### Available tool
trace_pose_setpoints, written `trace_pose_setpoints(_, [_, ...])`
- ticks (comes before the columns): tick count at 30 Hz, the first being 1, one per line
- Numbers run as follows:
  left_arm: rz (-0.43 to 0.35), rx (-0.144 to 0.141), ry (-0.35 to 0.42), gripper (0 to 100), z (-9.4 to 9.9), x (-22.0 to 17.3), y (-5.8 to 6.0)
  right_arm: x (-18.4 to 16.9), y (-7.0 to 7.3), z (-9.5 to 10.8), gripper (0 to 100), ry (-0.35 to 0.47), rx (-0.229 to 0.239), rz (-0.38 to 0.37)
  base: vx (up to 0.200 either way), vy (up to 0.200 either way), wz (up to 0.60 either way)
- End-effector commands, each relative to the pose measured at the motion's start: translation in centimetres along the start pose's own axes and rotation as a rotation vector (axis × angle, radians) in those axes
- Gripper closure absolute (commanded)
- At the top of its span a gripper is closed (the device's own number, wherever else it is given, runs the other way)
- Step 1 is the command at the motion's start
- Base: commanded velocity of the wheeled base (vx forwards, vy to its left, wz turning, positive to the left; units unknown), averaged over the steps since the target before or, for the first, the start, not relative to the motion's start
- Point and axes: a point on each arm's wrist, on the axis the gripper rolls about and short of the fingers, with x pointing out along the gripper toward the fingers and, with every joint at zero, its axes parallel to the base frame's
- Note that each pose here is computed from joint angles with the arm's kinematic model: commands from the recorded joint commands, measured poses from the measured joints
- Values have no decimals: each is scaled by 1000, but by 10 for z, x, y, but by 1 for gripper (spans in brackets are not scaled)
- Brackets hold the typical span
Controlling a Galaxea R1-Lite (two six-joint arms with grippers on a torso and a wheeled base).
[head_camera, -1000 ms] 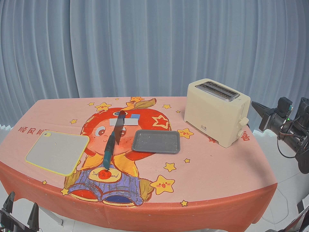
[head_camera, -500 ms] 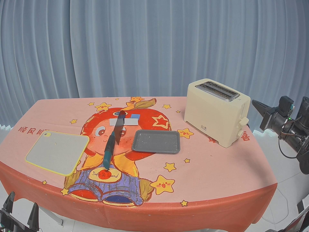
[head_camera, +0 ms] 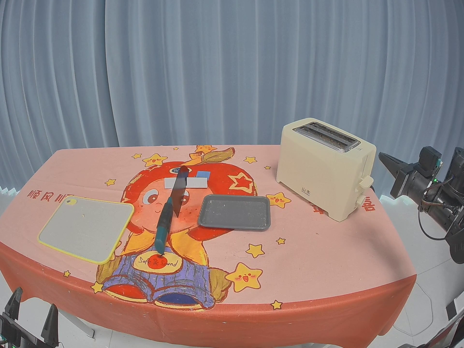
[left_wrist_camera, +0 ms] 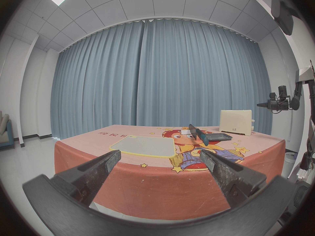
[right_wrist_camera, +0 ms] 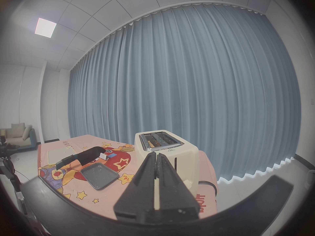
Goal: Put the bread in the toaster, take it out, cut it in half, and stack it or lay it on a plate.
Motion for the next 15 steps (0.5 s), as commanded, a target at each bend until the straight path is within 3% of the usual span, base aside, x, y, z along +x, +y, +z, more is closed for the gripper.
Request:
trace_pose_setpoints(1, [1, 0, 12, 0, -5, 1, 0, 0, 1, -1, 100, 3, 0, 3, 0, 0, 0])
trace_pose_setpoints(15, [1, 0, 12, 0, -5, 1, 0, -6, 8, -13, 100, 53, 7, 24, 0, 0, 0])
